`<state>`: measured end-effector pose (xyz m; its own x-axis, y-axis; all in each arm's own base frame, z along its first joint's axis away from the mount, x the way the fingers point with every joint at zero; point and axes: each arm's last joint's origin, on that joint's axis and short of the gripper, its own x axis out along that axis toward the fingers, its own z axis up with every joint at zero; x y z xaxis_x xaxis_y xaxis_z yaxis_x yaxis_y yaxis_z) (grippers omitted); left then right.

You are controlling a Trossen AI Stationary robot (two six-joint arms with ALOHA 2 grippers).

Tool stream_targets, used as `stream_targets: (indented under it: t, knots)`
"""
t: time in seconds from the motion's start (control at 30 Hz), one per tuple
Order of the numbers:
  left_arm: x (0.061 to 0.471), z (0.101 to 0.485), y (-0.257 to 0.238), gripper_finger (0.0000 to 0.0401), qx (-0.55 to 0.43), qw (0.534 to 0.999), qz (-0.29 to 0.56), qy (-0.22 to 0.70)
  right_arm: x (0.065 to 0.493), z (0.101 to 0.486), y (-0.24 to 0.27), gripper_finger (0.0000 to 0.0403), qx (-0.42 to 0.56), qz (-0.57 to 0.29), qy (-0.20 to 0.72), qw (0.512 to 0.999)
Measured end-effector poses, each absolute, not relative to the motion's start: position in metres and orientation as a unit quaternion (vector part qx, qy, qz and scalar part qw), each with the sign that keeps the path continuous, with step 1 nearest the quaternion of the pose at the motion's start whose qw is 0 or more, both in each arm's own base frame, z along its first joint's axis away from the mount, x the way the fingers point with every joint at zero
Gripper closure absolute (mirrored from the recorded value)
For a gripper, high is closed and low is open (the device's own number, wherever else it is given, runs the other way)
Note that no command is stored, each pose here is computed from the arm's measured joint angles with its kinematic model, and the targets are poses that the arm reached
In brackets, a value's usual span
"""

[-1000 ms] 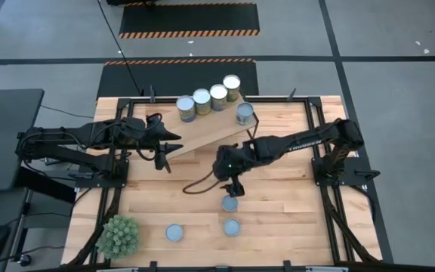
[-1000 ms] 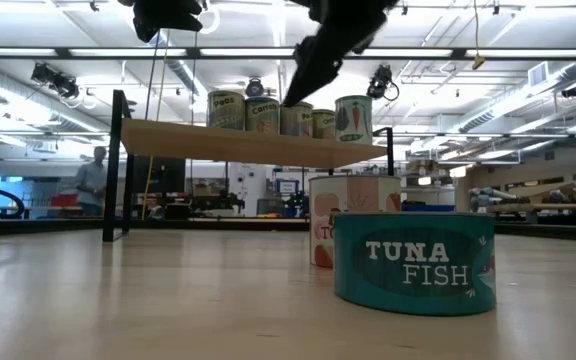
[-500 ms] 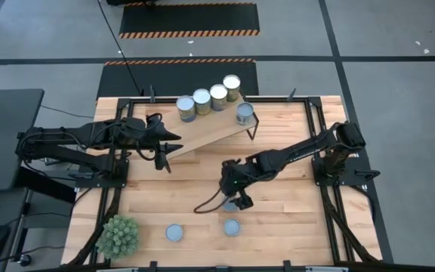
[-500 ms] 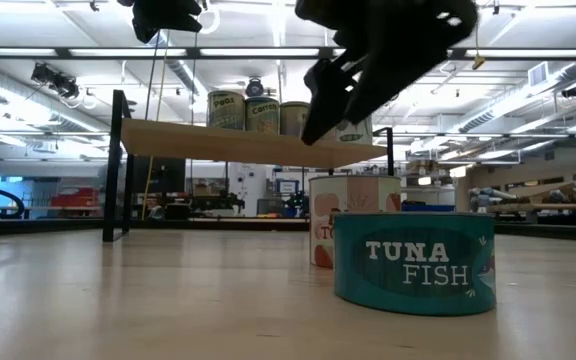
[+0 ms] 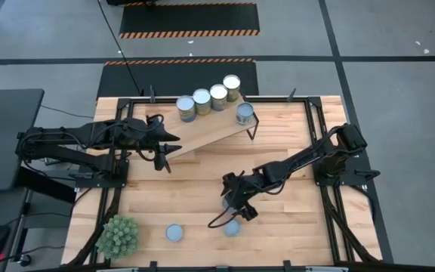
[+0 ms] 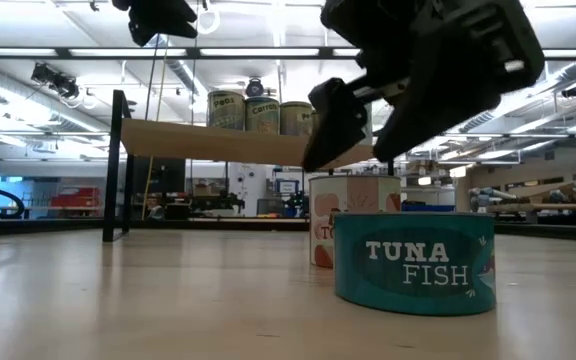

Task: Pick and place cans onto a shelf
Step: Put the canned diced tomatoes on the shelf

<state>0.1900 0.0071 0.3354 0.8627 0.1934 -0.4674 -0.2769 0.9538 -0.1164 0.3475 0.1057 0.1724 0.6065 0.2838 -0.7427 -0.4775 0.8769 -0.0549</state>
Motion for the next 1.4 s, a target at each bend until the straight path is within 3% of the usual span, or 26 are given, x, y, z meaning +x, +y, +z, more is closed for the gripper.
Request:
stream_targets:
  t: [0.5,0.97,1.23,1.4]
  knots:
    - [0.189,0.333,0.007,0.0248,-0.089,0.957,0.124,0.247,0.335,0.148,0.099,0.0016,-0.133,0.213,0.383,0.889]
    - [0.188,0.332,0.007,0.0248,-0.097,0.955,0.127,0.250,0.341,0.149,0.080,0.0110,-0.106,0.180,0.377,0.902]
    - [0.188,0.332,0.007,0.0248,-0.097,0.955,0.127,0.249,0.355,0.166,0.071,0.0114,-0.092,0.150,0.358,0.917]
    - [0.188,0.332,0.007,0.0248,-0.097,0.955,0.127,0.249,0.362,0.199,0.056,0.0114,-0.093,0.117,0.364,0.919]
